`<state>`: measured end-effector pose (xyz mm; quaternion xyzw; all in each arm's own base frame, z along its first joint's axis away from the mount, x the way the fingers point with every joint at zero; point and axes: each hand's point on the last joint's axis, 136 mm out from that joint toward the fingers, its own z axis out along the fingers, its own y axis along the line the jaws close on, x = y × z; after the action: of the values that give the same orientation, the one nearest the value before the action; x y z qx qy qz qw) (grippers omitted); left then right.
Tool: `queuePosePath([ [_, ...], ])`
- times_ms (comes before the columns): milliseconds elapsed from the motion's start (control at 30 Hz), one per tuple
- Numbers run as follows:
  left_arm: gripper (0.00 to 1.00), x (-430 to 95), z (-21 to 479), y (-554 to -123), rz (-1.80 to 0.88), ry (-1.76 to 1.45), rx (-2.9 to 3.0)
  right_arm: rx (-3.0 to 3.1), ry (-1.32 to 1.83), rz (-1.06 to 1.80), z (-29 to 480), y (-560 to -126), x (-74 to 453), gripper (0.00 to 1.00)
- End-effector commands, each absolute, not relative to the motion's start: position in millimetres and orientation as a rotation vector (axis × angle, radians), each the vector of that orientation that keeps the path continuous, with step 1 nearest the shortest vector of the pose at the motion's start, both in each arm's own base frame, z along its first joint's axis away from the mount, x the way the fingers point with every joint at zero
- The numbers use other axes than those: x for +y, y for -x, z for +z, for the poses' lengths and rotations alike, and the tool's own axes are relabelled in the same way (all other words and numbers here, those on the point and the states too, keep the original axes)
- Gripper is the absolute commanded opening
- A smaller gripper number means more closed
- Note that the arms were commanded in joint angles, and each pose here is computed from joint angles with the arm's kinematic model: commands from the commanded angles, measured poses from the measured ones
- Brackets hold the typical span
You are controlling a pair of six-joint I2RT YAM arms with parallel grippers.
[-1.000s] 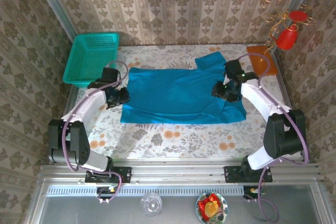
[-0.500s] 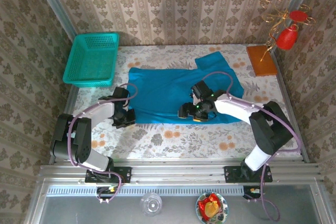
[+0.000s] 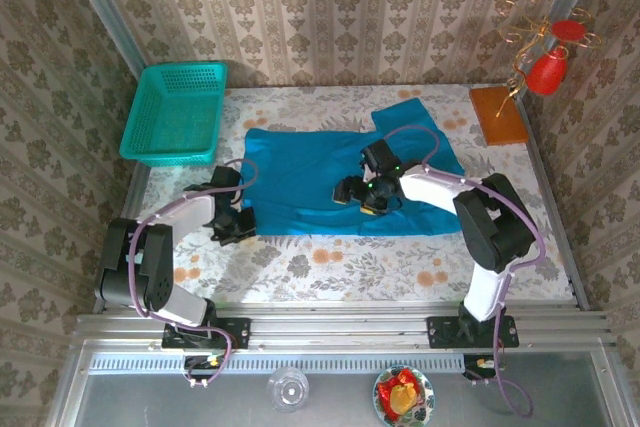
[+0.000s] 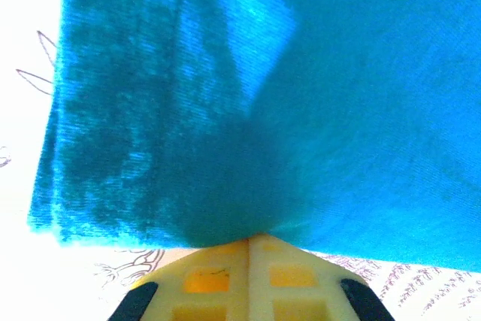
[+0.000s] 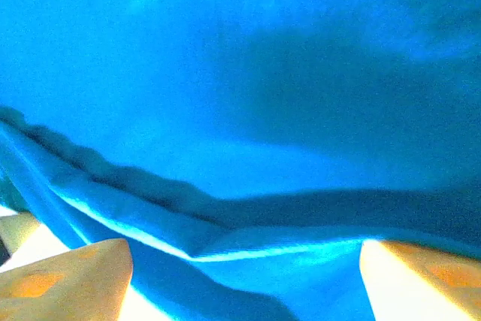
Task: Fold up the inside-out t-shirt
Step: Smooth out the T-shirt at the center of the table.
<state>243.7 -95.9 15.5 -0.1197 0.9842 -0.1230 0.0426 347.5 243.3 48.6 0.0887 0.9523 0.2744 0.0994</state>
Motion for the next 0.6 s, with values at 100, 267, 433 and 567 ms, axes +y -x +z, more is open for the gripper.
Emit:
queuePosePath([
  [100, 0.0, -70.1, 30.4, -242.2, -0.228, 0.408, 2.98, 2.781, -0.318, 0.696, 62.6, -366.6, 220.4, 0.81],
  [267, 0.01, -85.7, 55.0, -263.9, -0.346, 0.373, 2.906, 2.778, -0.268, 0.744, 78.5, -345.3, 219.9, 0.8],
  [433, 0.01, -103.5, 47.7, -282.9, -0.391, 0.316, 2.932, 2.854, -0.194, 0.852, 72.3, -306.5, 228.9, 0.8],
  [567, 0.01, -104.2, 33.7, -295.8, -0.36, 0.303, 2.949, 2.905, -0.189, 0.831, 56.7, -285.4, 223.3, 0.8],
])
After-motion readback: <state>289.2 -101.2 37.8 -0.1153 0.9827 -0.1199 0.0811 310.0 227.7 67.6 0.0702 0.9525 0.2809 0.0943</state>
